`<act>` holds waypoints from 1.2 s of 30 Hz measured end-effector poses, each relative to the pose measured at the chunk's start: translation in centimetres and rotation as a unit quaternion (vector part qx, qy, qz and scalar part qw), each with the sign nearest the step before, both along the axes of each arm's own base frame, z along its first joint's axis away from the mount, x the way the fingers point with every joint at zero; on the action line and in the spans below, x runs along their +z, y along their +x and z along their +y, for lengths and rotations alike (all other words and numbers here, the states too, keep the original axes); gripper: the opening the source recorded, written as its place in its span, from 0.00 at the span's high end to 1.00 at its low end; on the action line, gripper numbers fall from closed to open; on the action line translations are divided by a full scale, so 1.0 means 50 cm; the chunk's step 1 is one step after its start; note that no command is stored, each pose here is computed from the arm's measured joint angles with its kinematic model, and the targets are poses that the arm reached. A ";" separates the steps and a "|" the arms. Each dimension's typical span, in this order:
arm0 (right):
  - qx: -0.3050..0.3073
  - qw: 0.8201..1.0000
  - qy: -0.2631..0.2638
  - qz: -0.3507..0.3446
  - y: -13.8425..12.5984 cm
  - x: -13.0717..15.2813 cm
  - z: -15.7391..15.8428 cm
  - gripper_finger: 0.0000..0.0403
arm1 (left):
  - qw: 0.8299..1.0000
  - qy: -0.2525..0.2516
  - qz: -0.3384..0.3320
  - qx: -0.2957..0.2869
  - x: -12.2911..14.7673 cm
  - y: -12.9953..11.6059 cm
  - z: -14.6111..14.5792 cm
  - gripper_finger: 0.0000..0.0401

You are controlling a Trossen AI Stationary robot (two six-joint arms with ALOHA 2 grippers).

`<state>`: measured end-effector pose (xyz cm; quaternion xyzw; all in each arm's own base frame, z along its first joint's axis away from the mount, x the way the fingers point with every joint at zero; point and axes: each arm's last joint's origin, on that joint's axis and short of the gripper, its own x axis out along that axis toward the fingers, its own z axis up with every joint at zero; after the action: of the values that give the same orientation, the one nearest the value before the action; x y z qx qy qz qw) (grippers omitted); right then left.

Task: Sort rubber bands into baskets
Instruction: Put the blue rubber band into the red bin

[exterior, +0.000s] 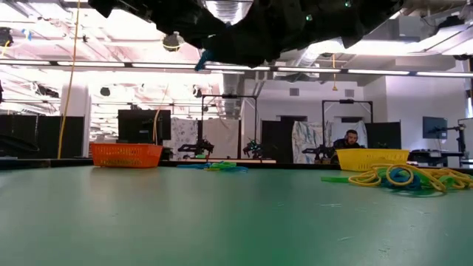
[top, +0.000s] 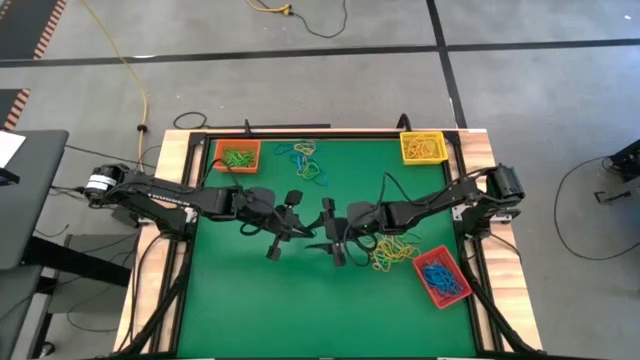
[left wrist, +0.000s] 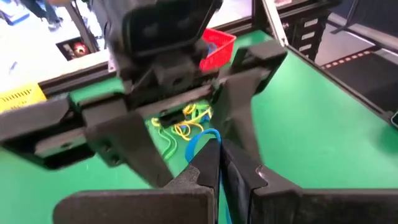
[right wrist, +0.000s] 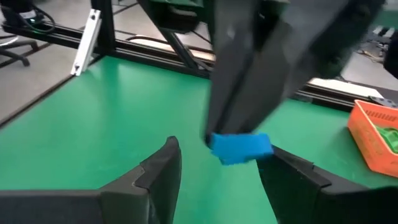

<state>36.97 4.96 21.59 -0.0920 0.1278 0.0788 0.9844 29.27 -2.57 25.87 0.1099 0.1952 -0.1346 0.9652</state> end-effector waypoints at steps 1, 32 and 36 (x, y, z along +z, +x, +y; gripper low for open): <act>-0.001 1.000 0.000 0.000 0.000 0.000 0.000 0.44 | 1.000 0.001 -0.004 -0.002 0.001 0.001 0.000 1.00; -0.068 0.986 -0.040 0.145 -0.022 -0.053 -0.014 0.96 | 0.991 -0.034 0.110 0.060 -0.033 -0.019 0.003 0.71; -0.074 0.973 -0.035 0.215 -0.040 -0.075 -0.006 0.96 | 0.988 -0.029 0.118 0.092 -0.055 -0.026 -0.003 0.67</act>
<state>34.96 4.64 17.85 -0.0976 0.3459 0.0191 0.9330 27.97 -2.71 23.11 0.0468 0.3132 -0.0624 0.9465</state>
